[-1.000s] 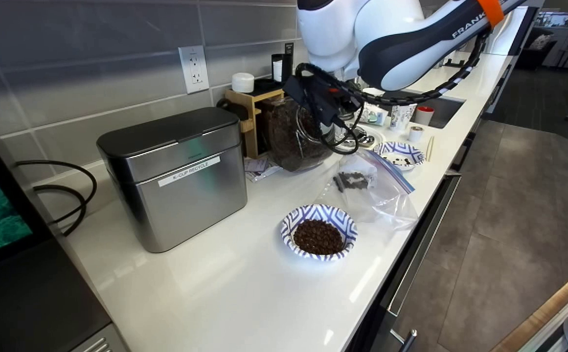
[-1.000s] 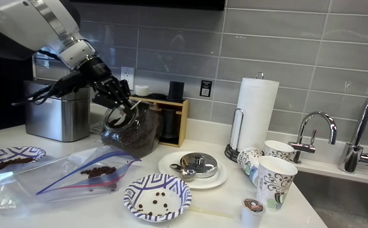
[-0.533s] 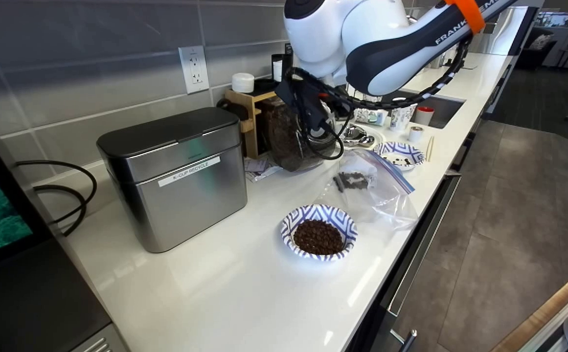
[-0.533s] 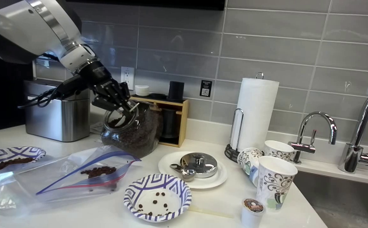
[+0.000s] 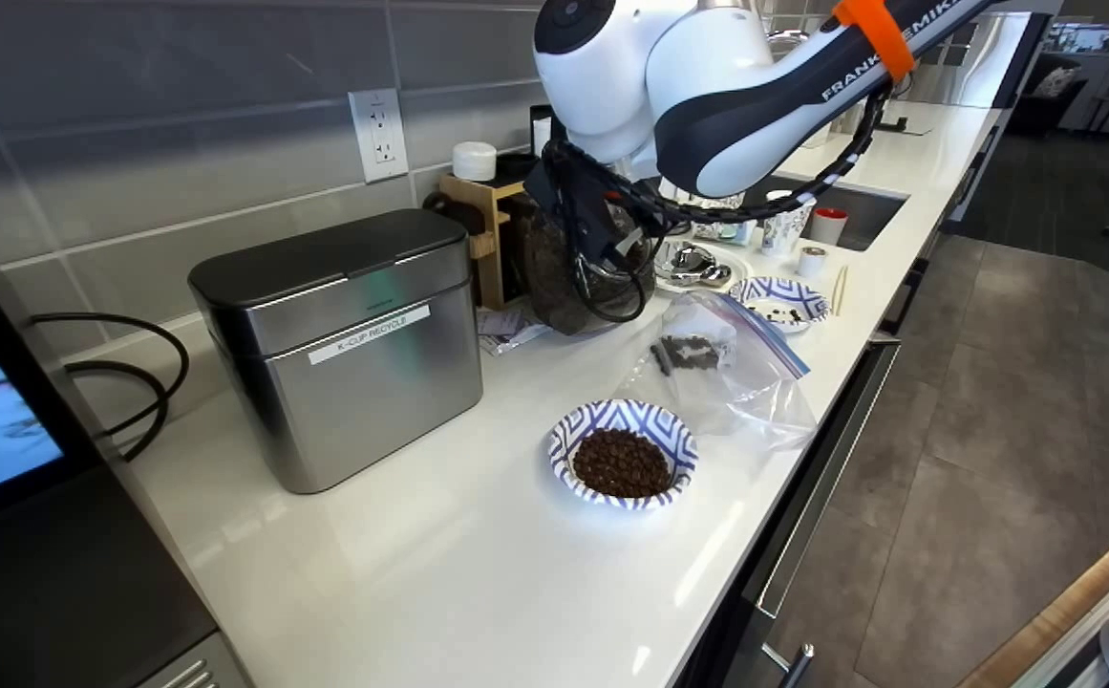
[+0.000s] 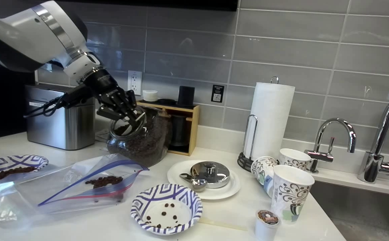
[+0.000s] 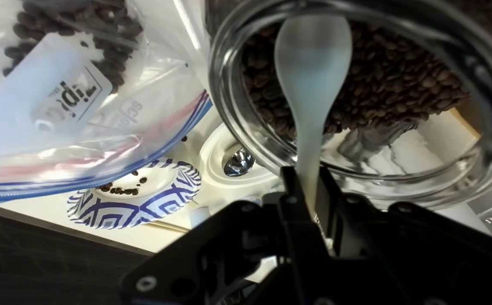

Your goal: Use the white spoon to place some contents from the glass container into the black and white bowl on the right.

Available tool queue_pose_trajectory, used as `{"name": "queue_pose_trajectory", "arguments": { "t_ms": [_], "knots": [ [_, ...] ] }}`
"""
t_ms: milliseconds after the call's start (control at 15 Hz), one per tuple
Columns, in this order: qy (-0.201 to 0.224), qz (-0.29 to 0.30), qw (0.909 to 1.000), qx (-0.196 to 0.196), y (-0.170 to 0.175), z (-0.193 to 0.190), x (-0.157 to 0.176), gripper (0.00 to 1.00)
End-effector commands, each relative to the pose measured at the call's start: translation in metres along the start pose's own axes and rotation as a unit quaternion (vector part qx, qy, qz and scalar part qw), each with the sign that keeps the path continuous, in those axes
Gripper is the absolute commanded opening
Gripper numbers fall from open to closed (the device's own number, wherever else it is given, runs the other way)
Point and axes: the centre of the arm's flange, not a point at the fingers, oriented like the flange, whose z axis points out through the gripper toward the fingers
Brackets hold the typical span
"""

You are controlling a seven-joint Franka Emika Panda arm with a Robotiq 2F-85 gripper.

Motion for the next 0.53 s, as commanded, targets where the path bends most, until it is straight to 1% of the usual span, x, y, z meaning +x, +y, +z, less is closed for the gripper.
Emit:
{"name": "queue_pose_trajectory", "arguments": {
  "t_ms": [0, 200, 467],
  "knots": [
    [0.016, 0.016, 0.9997, -0.004, -0.0031, 0.0040, -0.0151, 0.03],
    [0.018, 0.023, 0.9995, -0.009, -0.0037, 0.0079, -0.0193, 0.03],
    [0.009, 0.037, 0.9991, -0.018, -0.0049, 0.0122, -0.0215, 0.03]
  ]
}}
